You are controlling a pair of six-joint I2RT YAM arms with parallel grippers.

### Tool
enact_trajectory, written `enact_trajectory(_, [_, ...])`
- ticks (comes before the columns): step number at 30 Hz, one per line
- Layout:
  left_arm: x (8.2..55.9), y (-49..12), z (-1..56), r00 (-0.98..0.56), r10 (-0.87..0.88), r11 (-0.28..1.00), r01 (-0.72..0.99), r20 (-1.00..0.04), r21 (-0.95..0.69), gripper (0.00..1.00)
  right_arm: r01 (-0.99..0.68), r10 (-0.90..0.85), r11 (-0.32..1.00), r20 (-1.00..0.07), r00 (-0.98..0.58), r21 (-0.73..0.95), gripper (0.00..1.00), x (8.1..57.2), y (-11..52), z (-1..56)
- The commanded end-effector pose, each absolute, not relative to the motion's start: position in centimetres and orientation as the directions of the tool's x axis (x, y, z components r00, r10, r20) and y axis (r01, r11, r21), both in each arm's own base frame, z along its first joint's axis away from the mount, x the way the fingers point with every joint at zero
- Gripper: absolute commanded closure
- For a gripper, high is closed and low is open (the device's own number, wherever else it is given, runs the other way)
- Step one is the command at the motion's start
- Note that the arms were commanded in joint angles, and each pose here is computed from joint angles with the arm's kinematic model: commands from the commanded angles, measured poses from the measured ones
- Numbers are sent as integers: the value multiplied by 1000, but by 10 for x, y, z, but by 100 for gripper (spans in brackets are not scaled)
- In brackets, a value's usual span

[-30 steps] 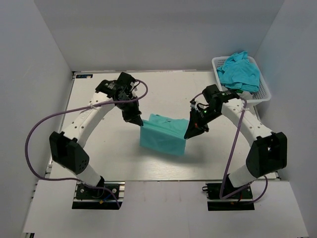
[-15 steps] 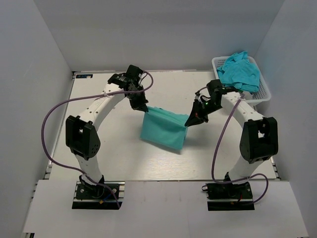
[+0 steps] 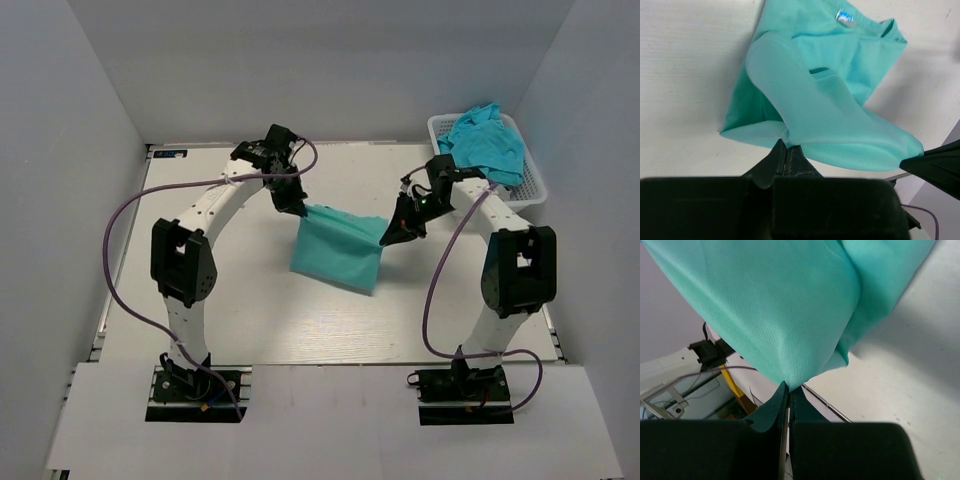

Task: Fold and stack the t-shirts
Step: Fold the long partially folded tshirt into a neat square

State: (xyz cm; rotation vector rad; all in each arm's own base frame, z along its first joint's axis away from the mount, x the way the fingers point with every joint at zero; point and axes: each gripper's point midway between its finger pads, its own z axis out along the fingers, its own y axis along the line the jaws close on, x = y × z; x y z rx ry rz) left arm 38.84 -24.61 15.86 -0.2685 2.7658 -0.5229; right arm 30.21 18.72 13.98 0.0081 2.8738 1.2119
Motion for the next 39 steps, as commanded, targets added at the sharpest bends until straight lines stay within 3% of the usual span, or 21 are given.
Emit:
enact_trajectory(1, [366,-227,196,-919,-246,908,-107,-308,-406,100,-63,-45,692,-44,-998,719,100,265,179,159])
enact_trajectory(9, [268,-200,200,-957,-212,909,-119,-199,-399,100,-83,-142,580,0,-990,811,100,174,179,176])
enact_trajectory(12, [223,-193,187,-974,-216,897,-170,-69,-408,100,-94,-165,516,-9,-986,851,100,146,184,188])
enact_trajectory(16, [184,-195,207,-979,-203,859,-187,18,-477,100,-88,-192,420,-6,-981,903,100,112,193,207])
enact_trajectory(18, [176,-193,221,-978,-209,845,-180,-1,-504,100,-56,-213,388,30,-977,920,100,96,195,208])
enact_trajectory(24, [176,-188,244,-977,-207,848,-153,-52,-507,100,-149,-210,400,-67,-975,904,100,96,194,222])
enact_trajectory(31, [209,-193,231,-969,-225,857,-146,-104,-495,100,-101,-210,398,-17,-978,912,100,117,200,208])
enact_trajectory(37, [253,-178,202,-953,-259,927,-199,-159,-317,100,-47,-168,436,30,-985,899,100,152,200,190])
enact_trajectory(39, [273,-182,204,-942,-273,922,-198,-196,-331,100,-46,-158,443,28,-987,896,100,163,201,188])
